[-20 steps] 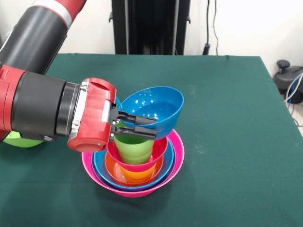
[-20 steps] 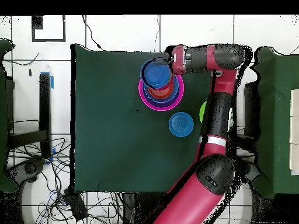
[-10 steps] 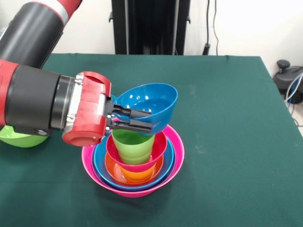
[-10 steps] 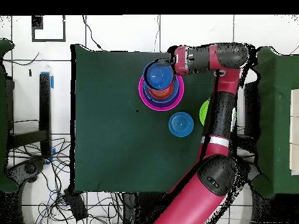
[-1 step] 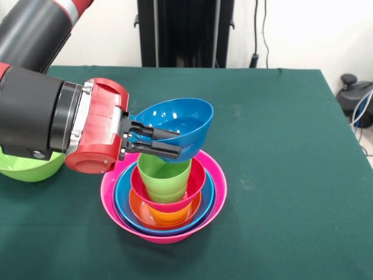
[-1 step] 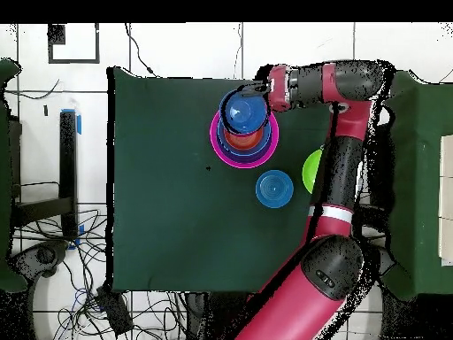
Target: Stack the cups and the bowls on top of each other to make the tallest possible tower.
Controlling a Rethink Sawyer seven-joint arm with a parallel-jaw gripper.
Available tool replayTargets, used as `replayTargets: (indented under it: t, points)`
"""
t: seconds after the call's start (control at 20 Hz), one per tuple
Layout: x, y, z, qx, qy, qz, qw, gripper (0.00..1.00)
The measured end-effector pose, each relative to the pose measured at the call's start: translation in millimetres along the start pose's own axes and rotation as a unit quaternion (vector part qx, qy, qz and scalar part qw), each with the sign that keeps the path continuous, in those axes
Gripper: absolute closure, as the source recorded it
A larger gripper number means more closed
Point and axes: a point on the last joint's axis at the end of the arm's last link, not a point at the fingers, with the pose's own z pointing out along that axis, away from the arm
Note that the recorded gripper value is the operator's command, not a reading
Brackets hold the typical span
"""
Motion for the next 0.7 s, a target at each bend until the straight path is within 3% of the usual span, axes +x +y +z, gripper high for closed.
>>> replayTargets:
  t: [0.7]
  points:
    - [-2.5,-1.1,-3.5,0.005,0.003,-0.001,1.0,1.0]
